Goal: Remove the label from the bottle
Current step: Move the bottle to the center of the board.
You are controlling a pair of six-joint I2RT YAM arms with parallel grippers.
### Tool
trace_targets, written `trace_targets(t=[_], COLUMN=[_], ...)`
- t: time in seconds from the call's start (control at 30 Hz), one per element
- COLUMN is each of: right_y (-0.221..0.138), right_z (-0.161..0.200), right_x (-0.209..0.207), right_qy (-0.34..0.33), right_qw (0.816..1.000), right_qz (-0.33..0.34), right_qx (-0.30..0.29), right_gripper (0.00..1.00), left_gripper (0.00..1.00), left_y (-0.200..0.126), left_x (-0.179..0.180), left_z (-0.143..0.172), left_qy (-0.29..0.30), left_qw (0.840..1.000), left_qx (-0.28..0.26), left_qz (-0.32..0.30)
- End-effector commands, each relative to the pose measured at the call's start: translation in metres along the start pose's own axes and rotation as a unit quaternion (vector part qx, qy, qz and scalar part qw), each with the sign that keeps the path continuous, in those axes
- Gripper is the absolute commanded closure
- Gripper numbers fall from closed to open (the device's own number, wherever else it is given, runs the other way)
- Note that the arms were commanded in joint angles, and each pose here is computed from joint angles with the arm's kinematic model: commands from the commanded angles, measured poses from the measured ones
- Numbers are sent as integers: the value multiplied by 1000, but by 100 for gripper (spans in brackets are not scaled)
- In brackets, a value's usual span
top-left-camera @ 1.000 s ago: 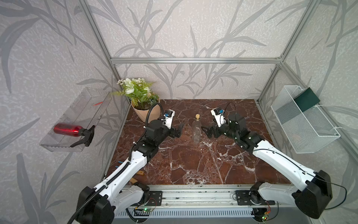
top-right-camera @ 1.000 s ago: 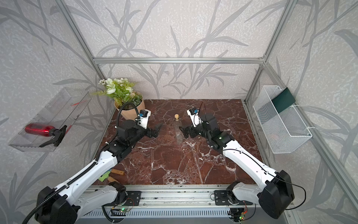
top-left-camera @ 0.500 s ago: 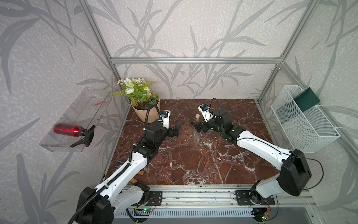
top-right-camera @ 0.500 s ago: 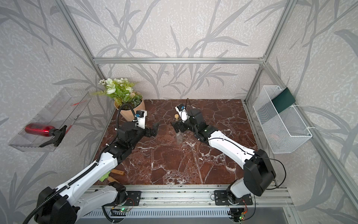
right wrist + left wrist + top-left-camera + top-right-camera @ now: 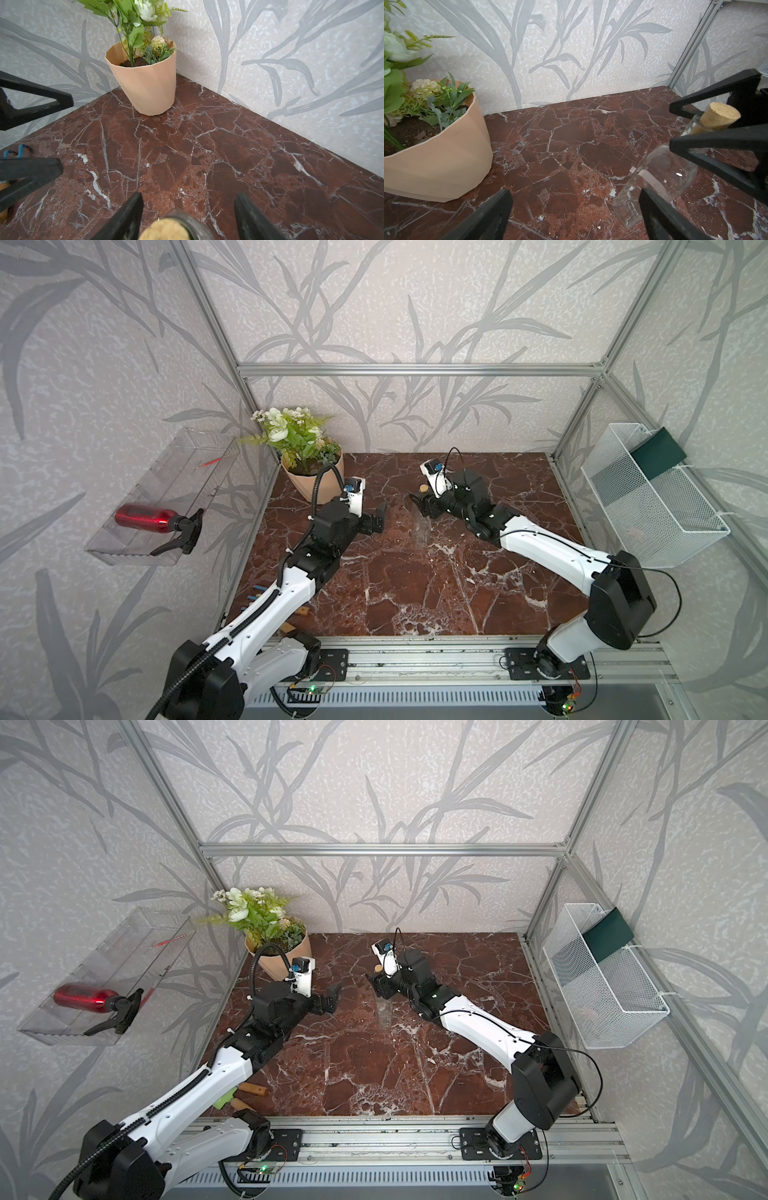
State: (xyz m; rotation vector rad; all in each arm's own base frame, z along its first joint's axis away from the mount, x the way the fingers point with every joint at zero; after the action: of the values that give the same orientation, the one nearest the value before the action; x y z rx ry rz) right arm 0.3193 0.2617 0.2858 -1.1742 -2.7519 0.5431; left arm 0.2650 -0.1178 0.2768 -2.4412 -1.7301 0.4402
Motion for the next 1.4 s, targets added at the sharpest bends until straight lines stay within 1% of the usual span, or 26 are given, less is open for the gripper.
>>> trace_targets(t=[0.0,0.03,0.13,0.27,0.4,0.47,0.5,0.57,0.63,0.87,1.03,1.37], right_y=[1,1,2,4,4,4,4,3,2,-1,-5,-25], right_z=[-10,-10,-8,-6,-5,-6,-6,-7,-8,-9,-11,-21], right_x=[2,3,4,6,6,6,6,6,6,7,10,16], right_qy=[3,3,5,5,4,3,2,1,0,0,-7,-12], right_qw=[1000,1000,1000,1000,1000,1000,1000,1000,1000,1000,1000,999], right_qz=[2,1,0,-1,-1,-2,-2,-3,-3,6,21,32], right_qx=[-19,-18,-16,-13,-11,-11,-10,-9,-10,0,11,7], right_gripper=[34,35,42,43,55,65,68,70,74,100,100,100], left_gripper=[2,2,2,2,2,2,2,2,2,2,2,2], left_y=[2,2,2,0,0,1,1,1,2,5,9,16], left_x=[-1,-1,-1,0,0,0,0,0,0,-2,-4,-7], left_z=[1,2,2,1,1,1,1,1,0,-4,-7,-10], left_qy=[2,3,2,2,2,1,0,-1,-1,0,-1,-4], left_qw=[1000,1000,1000,1000,1000,1000,1000,1000,1000,1000,1000,1000], left_qx=[-6,-6,-6,-10,-13,-13,-13,-14,-16,-18,-19,-22], left_qz=[0,1,2,-2,-3,-2,-3,-2,-2,4,9,20])
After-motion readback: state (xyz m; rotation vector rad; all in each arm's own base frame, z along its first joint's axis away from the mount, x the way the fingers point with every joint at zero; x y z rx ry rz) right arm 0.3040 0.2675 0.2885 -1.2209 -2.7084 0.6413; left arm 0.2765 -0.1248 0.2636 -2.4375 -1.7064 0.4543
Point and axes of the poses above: each gripper's point midway between its finger pads, its own y axis out along the fingers, its own x axis along the line the jaws close on, z = x × y, the point moved 9 cm from there along -y, back along the fingers, and after that the axes turned 5 degrees about -y, right-handed, at the moved point
